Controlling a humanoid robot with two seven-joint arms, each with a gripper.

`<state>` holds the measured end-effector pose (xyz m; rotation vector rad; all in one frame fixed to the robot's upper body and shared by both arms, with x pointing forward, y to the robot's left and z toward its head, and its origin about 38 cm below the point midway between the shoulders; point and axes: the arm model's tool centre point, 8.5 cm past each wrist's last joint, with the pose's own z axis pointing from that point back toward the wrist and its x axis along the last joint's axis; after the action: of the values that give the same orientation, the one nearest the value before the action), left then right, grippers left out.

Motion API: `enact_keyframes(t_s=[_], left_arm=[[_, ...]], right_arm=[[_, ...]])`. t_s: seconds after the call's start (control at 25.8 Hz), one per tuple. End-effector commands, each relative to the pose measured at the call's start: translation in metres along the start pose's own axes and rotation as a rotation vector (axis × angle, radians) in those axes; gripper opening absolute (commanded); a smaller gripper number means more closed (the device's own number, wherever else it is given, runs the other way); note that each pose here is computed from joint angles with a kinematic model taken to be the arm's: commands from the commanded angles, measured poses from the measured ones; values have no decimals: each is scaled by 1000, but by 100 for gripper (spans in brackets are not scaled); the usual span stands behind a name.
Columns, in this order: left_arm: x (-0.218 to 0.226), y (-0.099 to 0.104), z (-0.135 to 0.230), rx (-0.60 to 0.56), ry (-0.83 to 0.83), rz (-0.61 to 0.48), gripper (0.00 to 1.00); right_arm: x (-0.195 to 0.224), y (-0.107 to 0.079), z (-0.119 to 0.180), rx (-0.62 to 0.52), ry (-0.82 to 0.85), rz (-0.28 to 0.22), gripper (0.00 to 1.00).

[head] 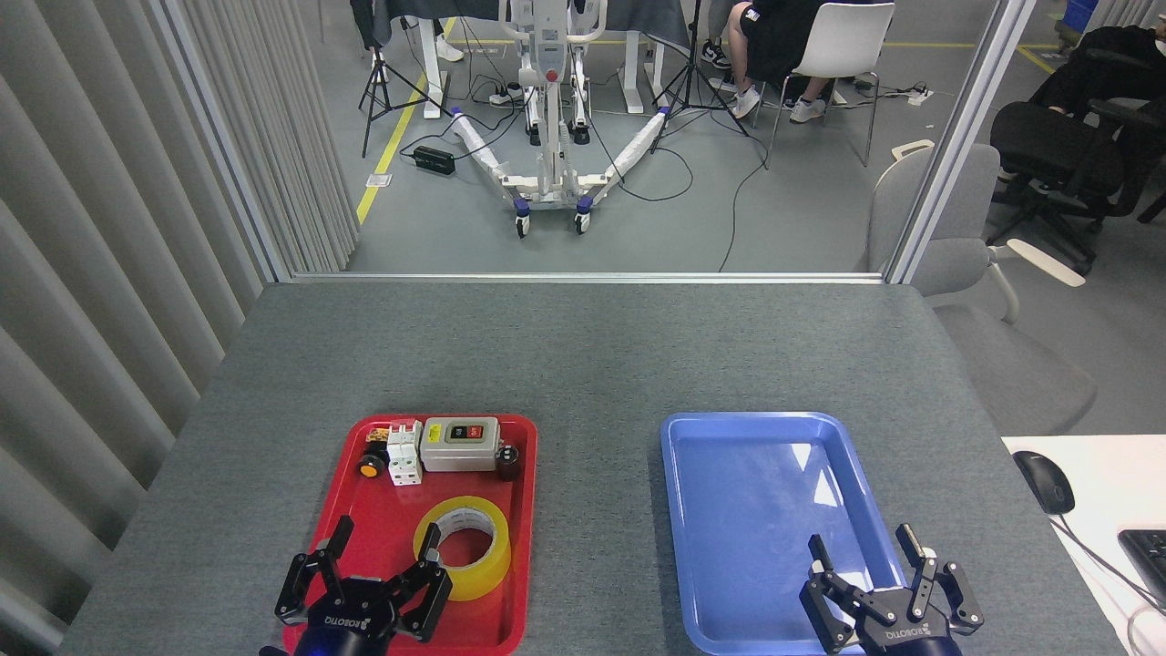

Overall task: Place and move tape with both arms
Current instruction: 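Reach the left gripper toward the yellow tape roll in the red tray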

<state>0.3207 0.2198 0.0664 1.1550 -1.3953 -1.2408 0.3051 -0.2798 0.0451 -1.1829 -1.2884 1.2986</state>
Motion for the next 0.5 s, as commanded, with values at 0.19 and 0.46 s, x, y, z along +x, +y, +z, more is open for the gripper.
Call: enact_keyframes(t_s=[0.19,0.46], left_arm=[[-1,0,0,-3,5,3,100],[0,-1,0,-3,-1,5,100]], right_arm=[[1,1,1,3,1,-3,99],[1,2,1,4,-1,-3,99]])
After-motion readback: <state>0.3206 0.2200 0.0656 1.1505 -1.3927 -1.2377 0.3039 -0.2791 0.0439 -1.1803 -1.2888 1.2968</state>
